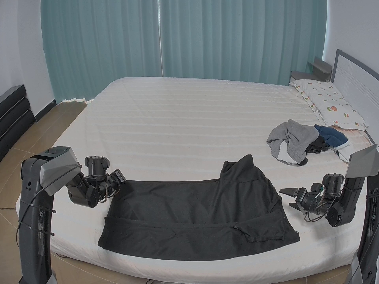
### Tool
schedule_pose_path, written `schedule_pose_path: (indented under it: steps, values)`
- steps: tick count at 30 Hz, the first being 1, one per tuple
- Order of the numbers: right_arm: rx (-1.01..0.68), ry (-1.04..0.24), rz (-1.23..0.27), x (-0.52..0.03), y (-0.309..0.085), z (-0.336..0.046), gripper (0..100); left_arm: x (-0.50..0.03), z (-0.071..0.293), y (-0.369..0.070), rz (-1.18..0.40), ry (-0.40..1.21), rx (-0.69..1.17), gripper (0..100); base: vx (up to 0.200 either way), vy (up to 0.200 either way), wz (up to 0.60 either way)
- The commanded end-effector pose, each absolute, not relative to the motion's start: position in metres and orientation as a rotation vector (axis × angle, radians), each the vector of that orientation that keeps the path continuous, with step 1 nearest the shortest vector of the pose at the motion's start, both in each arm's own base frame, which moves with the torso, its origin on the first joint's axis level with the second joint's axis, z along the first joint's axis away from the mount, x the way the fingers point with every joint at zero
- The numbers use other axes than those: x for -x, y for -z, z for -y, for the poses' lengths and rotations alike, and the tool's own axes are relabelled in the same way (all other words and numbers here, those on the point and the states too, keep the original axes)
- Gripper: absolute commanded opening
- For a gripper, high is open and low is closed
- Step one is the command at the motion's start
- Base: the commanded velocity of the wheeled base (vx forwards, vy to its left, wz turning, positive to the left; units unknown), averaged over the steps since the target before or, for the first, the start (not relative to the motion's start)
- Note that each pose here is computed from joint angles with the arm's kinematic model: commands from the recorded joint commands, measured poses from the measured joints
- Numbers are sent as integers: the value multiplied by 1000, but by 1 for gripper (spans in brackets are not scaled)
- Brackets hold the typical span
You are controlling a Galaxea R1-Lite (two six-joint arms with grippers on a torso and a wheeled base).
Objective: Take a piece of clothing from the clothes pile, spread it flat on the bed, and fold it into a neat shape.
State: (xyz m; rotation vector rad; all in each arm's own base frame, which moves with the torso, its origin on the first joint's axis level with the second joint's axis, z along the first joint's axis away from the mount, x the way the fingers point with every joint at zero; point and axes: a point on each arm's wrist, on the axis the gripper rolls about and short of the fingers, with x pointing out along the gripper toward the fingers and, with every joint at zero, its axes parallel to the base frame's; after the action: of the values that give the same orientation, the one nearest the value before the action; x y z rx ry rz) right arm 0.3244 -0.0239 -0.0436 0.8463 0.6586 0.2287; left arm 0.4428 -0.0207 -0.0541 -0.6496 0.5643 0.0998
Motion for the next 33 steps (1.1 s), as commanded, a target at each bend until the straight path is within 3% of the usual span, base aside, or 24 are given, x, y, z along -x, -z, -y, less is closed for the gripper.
schedule_pose_path:
  steps: [1, 8, 14, 20, 33]
  values:
    - [-845, -228, -655, -326, 44, 24, 100, -444, 21, 43, -533, -116, 684, 0, 0, 0, 0]
    - [-835, -208, -633, -331, 42, 24, 100, -441, 20, 38, -530, -130, 712, 0, 0, 0, 0]
    - [-758, -141, -548, -351, 38, -2, 100, -436, 19, 37, -539, -137, 713, 0, 0, 0, 0]
    - [-690, -196, -487, -386, 23, -19, 100, -435, 19, 39, -545, -139, 718, 0, 0, 0, 0]
    - [-536, -241, -566, -465, 32, -43, 100, -434, 19, 40, -548, -149, 744, 0, 0, 0, 0]
